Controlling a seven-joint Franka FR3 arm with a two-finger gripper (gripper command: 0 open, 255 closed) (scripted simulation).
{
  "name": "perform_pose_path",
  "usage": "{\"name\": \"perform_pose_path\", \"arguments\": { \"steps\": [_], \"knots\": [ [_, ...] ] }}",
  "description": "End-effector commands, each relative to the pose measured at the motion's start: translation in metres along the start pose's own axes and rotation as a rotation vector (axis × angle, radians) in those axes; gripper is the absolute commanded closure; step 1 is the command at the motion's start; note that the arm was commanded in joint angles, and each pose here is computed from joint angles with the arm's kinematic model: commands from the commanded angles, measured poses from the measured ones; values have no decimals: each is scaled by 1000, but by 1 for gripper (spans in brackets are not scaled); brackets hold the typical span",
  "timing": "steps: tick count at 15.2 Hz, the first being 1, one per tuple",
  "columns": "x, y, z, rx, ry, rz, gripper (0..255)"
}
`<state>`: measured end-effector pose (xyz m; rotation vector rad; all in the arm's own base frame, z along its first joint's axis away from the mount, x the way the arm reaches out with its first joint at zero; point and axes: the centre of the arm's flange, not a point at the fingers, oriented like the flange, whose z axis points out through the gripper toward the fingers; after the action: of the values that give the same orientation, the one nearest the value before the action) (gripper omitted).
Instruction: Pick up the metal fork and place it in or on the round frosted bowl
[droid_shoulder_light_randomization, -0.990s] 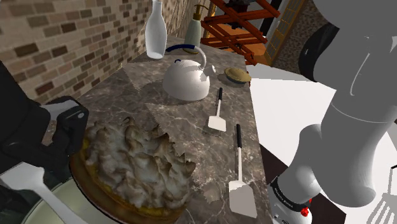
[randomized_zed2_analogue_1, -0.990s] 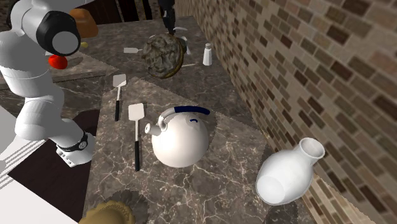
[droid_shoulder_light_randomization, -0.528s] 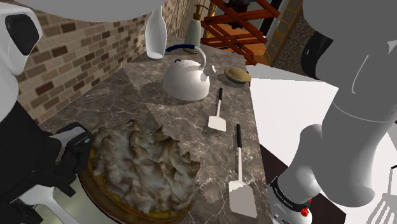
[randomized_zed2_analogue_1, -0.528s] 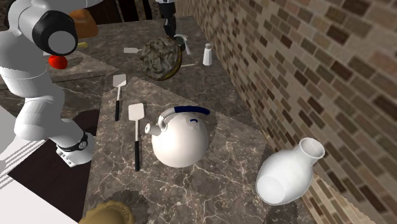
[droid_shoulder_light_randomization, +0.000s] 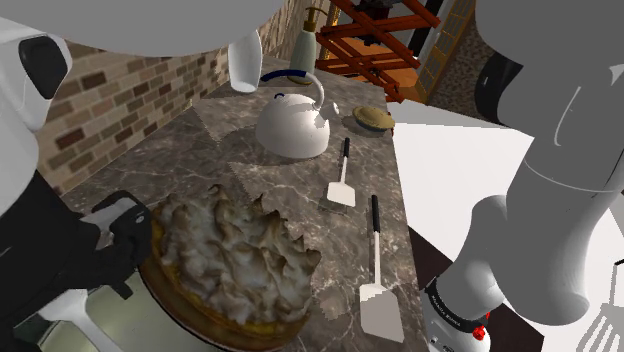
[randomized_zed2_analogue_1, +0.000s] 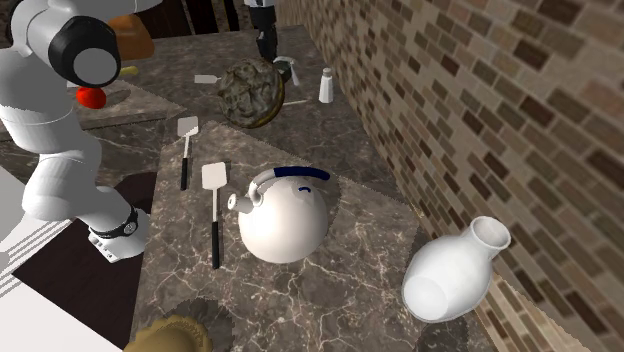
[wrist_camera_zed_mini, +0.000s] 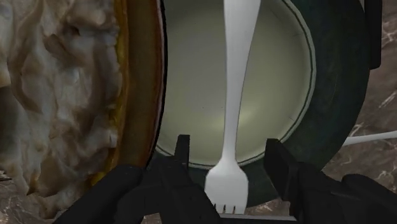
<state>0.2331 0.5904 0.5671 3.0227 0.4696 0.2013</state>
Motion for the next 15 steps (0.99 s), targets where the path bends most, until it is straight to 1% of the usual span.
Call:
{"name": "perform_pose_path", "arguments": {
  "steps": [1, 5, 9, 15],
  "knots": [
    [0, 0, 1, -2, -2, 0, 0],
    [0, 0, 1, -2, -2, 0, 0],
    [0, 0, -49, -2, -2, 0, 0],
    [0, 0, -49, -2, -2, 0, 0]
  ]
}}
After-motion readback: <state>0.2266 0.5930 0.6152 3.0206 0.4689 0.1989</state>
